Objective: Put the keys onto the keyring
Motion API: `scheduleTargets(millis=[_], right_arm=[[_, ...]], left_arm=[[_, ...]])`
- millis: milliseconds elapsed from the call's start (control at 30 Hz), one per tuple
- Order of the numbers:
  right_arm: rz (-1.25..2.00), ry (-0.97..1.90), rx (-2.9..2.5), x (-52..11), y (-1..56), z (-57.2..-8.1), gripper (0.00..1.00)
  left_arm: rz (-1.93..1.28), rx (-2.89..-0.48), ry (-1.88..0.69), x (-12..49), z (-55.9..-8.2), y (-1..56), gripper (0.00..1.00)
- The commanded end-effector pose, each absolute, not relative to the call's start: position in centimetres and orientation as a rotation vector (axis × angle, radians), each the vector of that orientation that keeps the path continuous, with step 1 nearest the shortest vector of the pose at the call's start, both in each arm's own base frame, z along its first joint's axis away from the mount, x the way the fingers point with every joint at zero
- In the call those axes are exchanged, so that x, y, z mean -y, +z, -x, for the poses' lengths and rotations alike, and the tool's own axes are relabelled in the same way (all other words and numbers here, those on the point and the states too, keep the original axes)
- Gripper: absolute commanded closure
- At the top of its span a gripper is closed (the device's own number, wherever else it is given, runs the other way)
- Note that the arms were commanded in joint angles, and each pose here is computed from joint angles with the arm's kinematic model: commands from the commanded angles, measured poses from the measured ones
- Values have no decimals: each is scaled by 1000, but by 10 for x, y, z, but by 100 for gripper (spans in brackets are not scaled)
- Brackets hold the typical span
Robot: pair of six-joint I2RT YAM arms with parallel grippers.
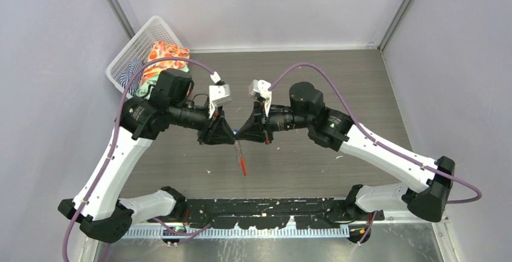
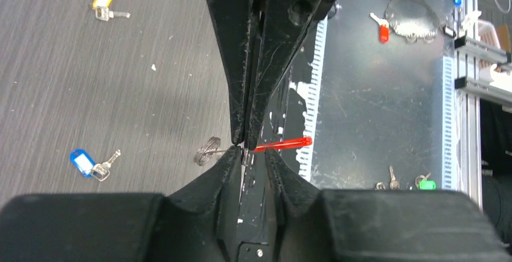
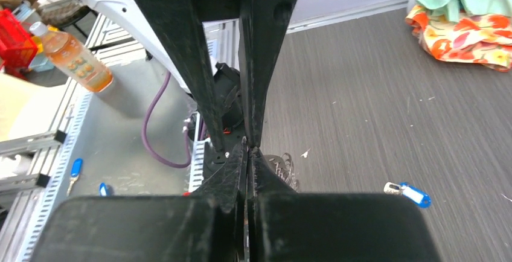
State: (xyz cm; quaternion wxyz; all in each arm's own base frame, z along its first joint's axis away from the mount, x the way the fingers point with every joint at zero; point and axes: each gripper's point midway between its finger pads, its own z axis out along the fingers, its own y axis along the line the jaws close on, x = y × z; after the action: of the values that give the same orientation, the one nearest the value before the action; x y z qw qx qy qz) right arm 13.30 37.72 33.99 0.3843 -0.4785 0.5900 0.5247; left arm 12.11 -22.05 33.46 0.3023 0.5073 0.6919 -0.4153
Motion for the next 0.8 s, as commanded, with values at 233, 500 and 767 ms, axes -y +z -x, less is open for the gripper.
scheduleTargets(millis=[233,500,767], right_arm=[[860,1271,-1176,-346,409,-145,99],[708,1415,-1035,-335,432,-134,99],[610,1516,-964,-330,438,-130,99]], left_arm=[[-1097,-1696,-1039,213,-127,390,76],[-1035,-1737,-1178,224,-122,375,52],[-1038,-1691,-1348,239,-117,384,33]])
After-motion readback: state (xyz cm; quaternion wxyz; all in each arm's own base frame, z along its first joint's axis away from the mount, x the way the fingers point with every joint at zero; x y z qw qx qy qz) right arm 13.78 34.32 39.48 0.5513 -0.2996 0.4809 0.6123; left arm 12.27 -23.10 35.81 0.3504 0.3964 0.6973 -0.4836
